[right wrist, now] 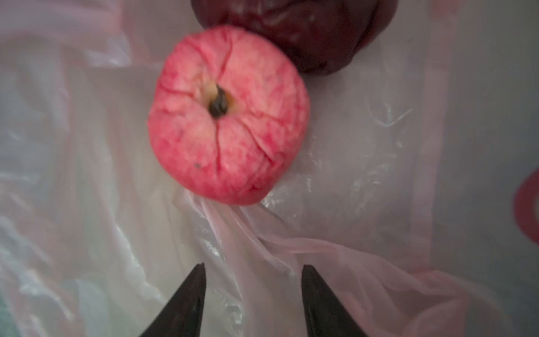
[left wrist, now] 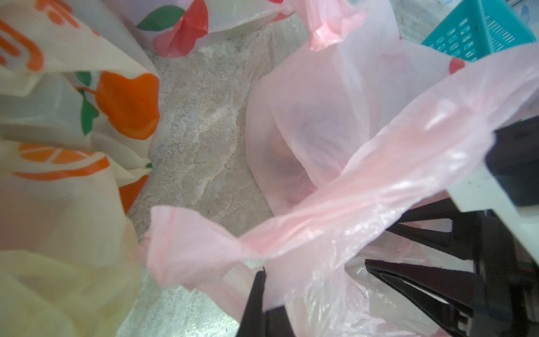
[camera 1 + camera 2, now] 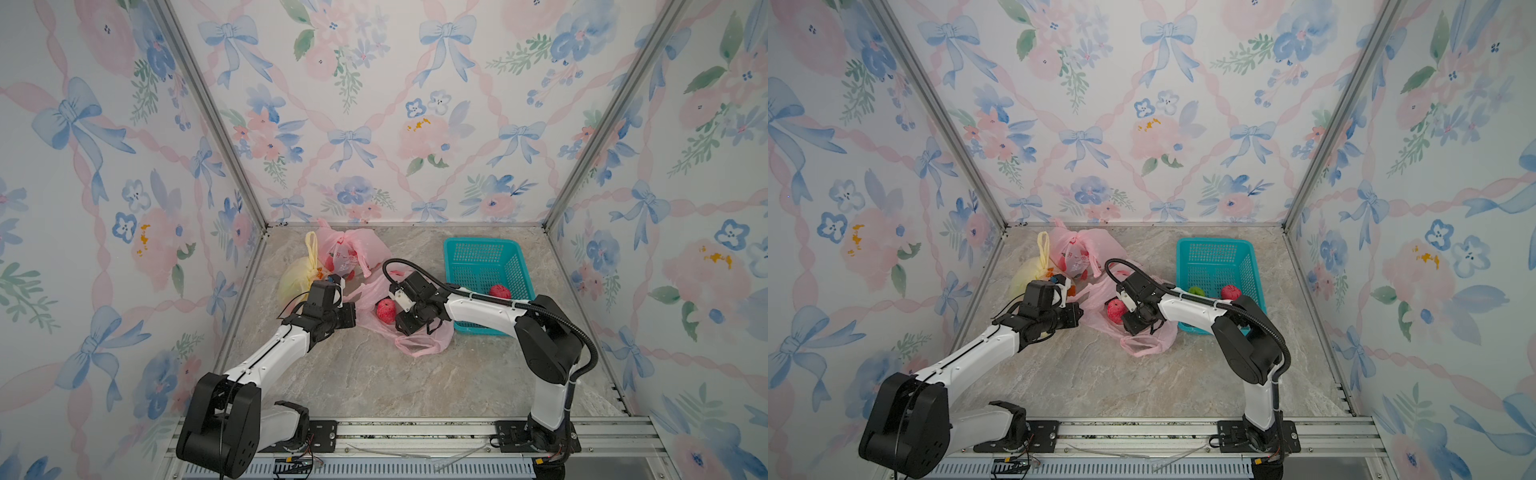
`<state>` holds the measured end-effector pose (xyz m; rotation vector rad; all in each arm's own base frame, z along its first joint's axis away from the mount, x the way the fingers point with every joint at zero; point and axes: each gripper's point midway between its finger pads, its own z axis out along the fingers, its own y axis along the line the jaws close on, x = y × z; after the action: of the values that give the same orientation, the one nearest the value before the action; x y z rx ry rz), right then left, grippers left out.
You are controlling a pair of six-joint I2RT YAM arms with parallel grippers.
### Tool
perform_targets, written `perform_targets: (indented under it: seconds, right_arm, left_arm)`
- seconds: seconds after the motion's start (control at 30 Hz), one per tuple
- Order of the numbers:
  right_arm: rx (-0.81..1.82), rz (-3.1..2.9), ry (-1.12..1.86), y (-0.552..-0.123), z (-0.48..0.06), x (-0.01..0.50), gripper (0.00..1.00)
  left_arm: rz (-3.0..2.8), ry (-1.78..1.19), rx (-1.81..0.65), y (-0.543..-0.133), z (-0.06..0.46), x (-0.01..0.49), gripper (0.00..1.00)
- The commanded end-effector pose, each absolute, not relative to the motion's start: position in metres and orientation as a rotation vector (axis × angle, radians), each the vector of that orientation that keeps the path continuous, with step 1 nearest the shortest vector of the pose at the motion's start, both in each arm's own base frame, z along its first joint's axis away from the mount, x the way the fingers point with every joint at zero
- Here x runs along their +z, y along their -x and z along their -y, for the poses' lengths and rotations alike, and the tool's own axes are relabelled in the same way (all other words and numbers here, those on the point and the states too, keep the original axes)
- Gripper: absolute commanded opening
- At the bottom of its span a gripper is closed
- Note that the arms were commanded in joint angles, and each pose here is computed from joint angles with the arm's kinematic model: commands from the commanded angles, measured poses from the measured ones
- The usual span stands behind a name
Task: Untie the knot of a plastic bag & take out the apple
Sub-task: Pick up the apple from the plastic bag.
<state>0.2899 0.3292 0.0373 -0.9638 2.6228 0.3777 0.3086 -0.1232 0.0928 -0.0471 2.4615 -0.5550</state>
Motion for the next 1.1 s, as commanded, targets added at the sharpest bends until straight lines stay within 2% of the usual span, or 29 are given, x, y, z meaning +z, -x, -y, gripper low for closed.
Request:
perform_targets:
  seconds: [0.0,0.2,0.43,0.93,1.07]
  right_arm:
    - [0.376,-2.606,0.925,-0.294,-0.322,0.031,0.59]
    - [0.595,-2.445,0.817,-0.311,-0.345,0.081,0.73]
    - [0.588,-2.380,0.727,-0.340,-0.361,0.103,0.82]
    - [0.517,-2.434,0.699,-0.365,-0.382,0.070,0.84]
    - [0.488,-2.466,0.710,-0.365,-0.381,0.061,0.76]
  left_arm:
    - [-2.470,0.068,-0.551,-0.305,0.118,0.089,0.00]
    - [-2.472,0.061,-0.571,-0.306,0.122,0.090,0.00]
    - [-2.462,0.035,-0.588,-0.308,0.127,0.095,0.00]
    - [-2.456,0.027,-0.589,-0.308,0.129,0.097,0.00]
    - [-2.455,0.029,-0.587,-0.308,0.128,0.097,0.00]
